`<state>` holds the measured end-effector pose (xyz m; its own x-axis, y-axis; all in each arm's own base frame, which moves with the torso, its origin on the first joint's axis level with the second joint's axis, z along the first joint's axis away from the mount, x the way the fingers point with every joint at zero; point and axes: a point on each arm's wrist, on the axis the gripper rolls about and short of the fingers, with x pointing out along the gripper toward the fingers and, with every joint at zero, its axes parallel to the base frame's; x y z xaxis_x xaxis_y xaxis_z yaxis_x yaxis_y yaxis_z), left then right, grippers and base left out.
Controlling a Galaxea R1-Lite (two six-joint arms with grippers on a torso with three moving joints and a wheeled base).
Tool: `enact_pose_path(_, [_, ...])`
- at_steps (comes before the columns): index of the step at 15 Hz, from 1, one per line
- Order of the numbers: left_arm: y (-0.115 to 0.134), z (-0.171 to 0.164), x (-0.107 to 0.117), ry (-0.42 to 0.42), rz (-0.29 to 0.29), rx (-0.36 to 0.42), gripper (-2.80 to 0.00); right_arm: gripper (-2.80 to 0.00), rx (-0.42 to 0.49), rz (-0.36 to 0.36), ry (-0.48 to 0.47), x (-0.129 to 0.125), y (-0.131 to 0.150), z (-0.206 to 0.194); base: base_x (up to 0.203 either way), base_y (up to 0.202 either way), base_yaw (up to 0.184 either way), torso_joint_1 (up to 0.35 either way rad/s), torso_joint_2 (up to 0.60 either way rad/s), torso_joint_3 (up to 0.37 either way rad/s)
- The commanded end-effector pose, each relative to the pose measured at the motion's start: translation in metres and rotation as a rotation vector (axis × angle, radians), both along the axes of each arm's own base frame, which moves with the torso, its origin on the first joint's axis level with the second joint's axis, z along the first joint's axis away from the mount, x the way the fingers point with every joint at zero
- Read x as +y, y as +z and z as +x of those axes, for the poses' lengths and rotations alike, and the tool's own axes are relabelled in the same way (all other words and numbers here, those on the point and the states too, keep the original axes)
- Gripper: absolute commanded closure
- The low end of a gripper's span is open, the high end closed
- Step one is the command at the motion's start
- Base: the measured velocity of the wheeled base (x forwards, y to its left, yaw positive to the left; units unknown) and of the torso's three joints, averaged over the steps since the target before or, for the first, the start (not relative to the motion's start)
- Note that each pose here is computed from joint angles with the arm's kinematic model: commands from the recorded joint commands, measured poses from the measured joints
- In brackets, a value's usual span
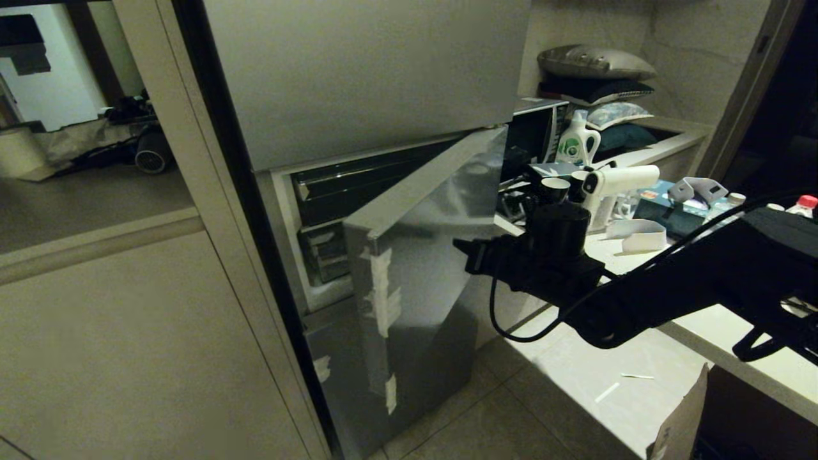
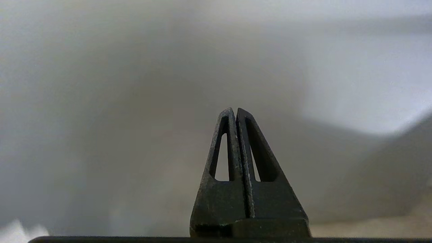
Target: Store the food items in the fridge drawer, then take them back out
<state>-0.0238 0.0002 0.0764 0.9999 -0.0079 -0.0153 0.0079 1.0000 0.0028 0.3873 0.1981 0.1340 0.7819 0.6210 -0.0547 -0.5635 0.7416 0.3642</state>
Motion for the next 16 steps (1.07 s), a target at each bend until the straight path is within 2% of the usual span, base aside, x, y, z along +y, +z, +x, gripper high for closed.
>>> enact_pose_path(1, [0.000, 0.000, 0.000, 0.000, 0.000, 0.000, 0.00, 0.00, -0.010, 0.006, 0.021, 0.002, 0.010, -0.014, 0.000, 0.000, 0.000, 0.000, 0.00, 0.000])
enact_pose_path(6, [0.000, 0.000, 0.000, 0.000, 0.000, 0.000, 0.00, 0.00, -0.042, 0.015, 0.098, -0.009, 0.034, -0.039, 0.000, 0.000, 0.000, 0.000, 0.00, 0.000])
enact_pose_path(9, [0.000, 0.000, 0.000, 0.000, 0.000, 0.000, 0.00, 0.00, -0.051, 0.000, 0.187, 0.000, 0.028, -0.035, 0.000, 0.000, 0.000, 0.000, 0.00, 0.000])
enact_pose_path(16, [0.000, 0.000, 0.000, 0.000, 0.002, 0.000, 0.00, 0.00, -0.116, 0.024, 0.234, 0.016, 0.029, -0.024, 0.000, 0.000, 0.000, 0.000, 0.00, 0.000])
